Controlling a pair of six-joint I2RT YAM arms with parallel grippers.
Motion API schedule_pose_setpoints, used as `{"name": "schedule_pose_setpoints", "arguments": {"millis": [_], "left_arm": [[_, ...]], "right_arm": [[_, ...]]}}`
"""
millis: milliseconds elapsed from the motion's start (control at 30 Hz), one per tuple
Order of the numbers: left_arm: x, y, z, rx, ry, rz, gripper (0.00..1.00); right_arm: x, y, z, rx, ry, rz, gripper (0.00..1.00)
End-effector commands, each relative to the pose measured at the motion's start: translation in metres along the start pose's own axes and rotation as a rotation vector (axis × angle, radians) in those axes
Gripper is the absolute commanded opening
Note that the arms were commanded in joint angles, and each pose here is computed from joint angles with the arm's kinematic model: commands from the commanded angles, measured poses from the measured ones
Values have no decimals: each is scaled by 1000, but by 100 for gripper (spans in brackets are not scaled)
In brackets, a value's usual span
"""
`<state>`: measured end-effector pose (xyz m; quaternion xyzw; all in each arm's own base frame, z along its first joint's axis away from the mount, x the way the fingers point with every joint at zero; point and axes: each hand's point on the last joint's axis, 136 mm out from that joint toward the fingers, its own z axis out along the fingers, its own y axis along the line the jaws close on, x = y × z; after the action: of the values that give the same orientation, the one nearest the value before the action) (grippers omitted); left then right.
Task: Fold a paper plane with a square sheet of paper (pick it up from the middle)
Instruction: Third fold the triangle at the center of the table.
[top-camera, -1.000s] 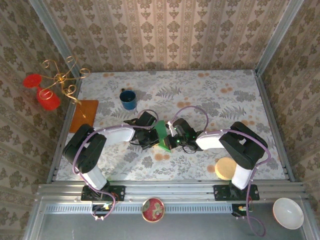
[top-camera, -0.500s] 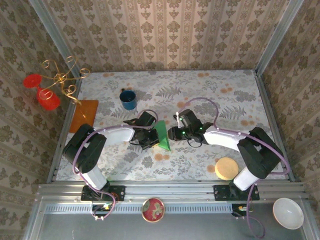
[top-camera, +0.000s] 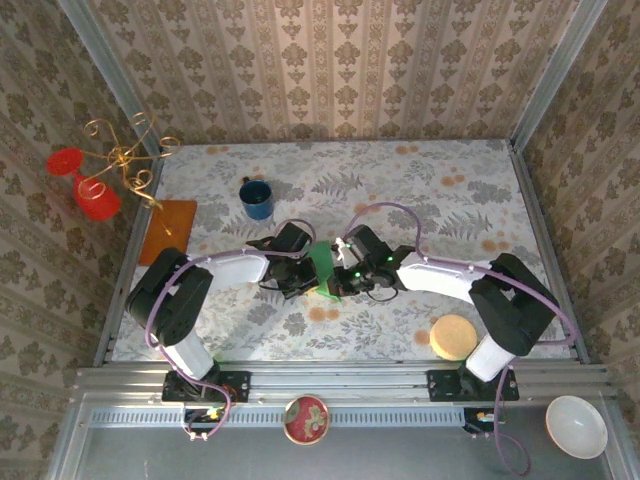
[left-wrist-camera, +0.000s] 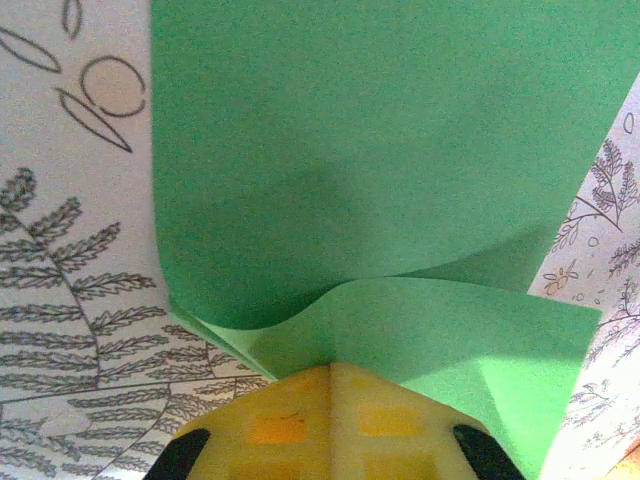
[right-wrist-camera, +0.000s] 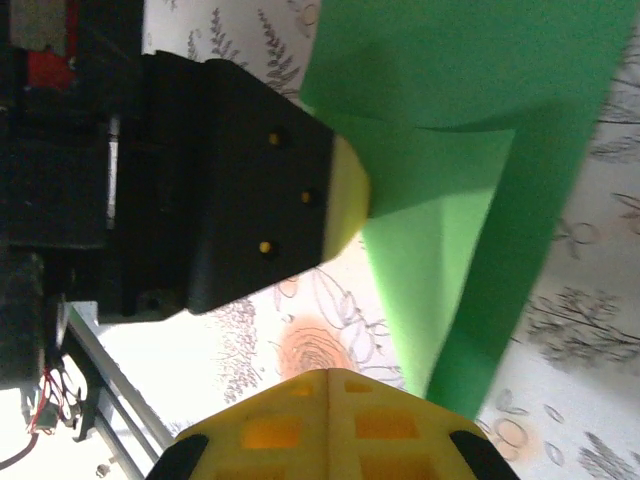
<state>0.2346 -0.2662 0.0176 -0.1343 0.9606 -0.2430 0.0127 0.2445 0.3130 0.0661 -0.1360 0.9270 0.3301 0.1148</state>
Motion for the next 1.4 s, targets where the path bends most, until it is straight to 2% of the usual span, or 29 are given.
{"name": "schedule_pose_setpoints", "arguments": {"millis": [0, 367, 800, 1000, 1167, 1367], "left_arm": [[8, 43, 15, -145, 31, -54, 5], [8, 35, 13, -121, 43, -45, 6], [10, 38, 14, -127, 52, -48, 6], [10, 39, 15, -130, 58, -49, 6], [11, 39, 15, -132, 59, -47, 6], [10, 38, 15, -129, 59, -45, 6]], "right_arm": [[5, 8, 7, -7, 55, 15, 2], [13, -15, 24, 95, 112, 62, 2], [16, -29, 31, 134, 126, 84, 2], [17, -26, 32, 104, 129, 87, 2], [3, -7, 24, 18, 77, 65, 4], [-1, -14, 28, 29, 76, 80, 3]]}}
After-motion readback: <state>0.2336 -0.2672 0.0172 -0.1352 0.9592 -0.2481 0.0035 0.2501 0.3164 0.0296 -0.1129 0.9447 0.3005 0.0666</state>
